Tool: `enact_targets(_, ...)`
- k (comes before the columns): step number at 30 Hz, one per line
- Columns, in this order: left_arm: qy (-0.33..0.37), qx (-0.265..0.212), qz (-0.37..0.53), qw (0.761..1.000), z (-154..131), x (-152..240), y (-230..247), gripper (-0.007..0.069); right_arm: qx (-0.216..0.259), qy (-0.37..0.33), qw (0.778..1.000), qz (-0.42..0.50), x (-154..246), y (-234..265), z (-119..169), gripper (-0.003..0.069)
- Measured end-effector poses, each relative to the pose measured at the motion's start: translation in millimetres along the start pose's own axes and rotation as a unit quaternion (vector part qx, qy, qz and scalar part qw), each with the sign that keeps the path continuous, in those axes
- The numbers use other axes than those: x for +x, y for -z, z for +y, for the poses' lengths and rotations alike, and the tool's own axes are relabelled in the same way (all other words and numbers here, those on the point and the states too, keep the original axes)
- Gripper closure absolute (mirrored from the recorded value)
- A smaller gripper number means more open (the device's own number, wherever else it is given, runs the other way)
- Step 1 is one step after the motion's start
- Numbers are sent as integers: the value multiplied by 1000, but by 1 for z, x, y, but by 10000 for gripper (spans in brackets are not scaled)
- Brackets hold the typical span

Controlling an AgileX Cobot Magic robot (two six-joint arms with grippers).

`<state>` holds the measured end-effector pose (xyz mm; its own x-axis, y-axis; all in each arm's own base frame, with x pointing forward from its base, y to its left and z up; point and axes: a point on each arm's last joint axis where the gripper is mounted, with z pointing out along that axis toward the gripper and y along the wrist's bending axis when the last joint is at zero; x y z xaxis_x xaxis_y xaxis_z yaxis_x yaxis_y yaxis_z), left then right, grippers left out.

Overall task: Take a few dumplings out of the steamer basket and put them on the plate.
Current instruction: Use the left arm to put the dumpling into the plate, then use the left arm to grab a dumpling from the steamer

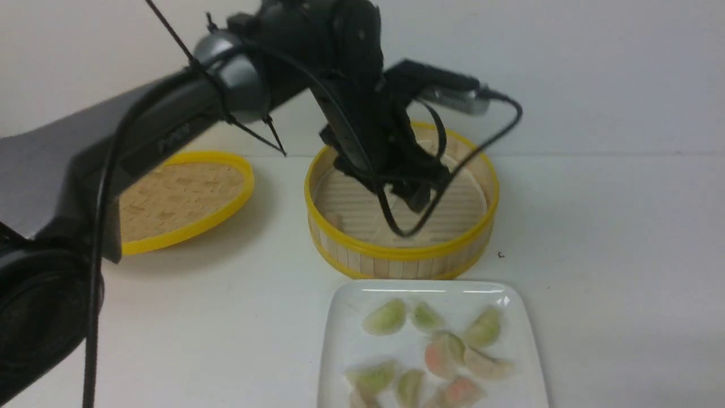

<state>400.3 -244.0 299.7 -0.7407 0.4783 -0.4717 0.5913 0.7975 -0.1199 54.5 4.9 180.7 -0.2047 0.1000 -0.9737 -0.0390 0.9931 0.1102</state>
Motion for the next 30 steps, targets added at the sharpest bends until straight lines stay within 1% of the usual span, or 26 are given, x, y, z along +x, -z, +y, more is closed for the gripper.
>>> enact_targets(2, 22, -7, -38, 999, 25, -16, 7, 181, 0, 0, 1000, 0, 0, 0, 0, 674)
enact_targets(5, 40, -5, -70, 997, 49, -30, -1, 188, 0, 1, 1000, 0, 0, 0, 0, 674)
enact_targets(6, 41, -3, -72, 997, 51, -32, -4, 188, 0, 1, 1000, 0, 0, 0, 0, 674)
enact_targets(8, 39, 1, -84, 996, 62, -36, -19, 188, 0, 2, 1000, 0, 0, 0, 0, 674)
enact_targets(10, 17, 5, -91, 996, 72, -39, -49, 188, 0, 2, 1000, 0, 0, 0, 0, 674)
enact_targets(14, -36, 4, -85, 996, 82, -34, -98, 188, 0, 3, 1000, 0, 0, 0, 0, 674)
enact_targets(16, -44, 3, -80, 996, 85, -30, -114, 189, 0, 4, 1000, 0, 0, 0, 0, 674)
enact_targets(18, -71, 4, -81, 994, 88, -27, -129, 190, 0, 4, 1000, 0, 0, 0, 0, 674)
enact_targets(24, -143, 7, -87, 986, 88, -24, -146, 190, 0, 5, 1000, 0, 0, 0, 0, 674)
enact_targets(30, -233, -1, -94, 968, 89, -24, -149, 190, 0, 5, 1000, 0, 0, 0, 0, 674)
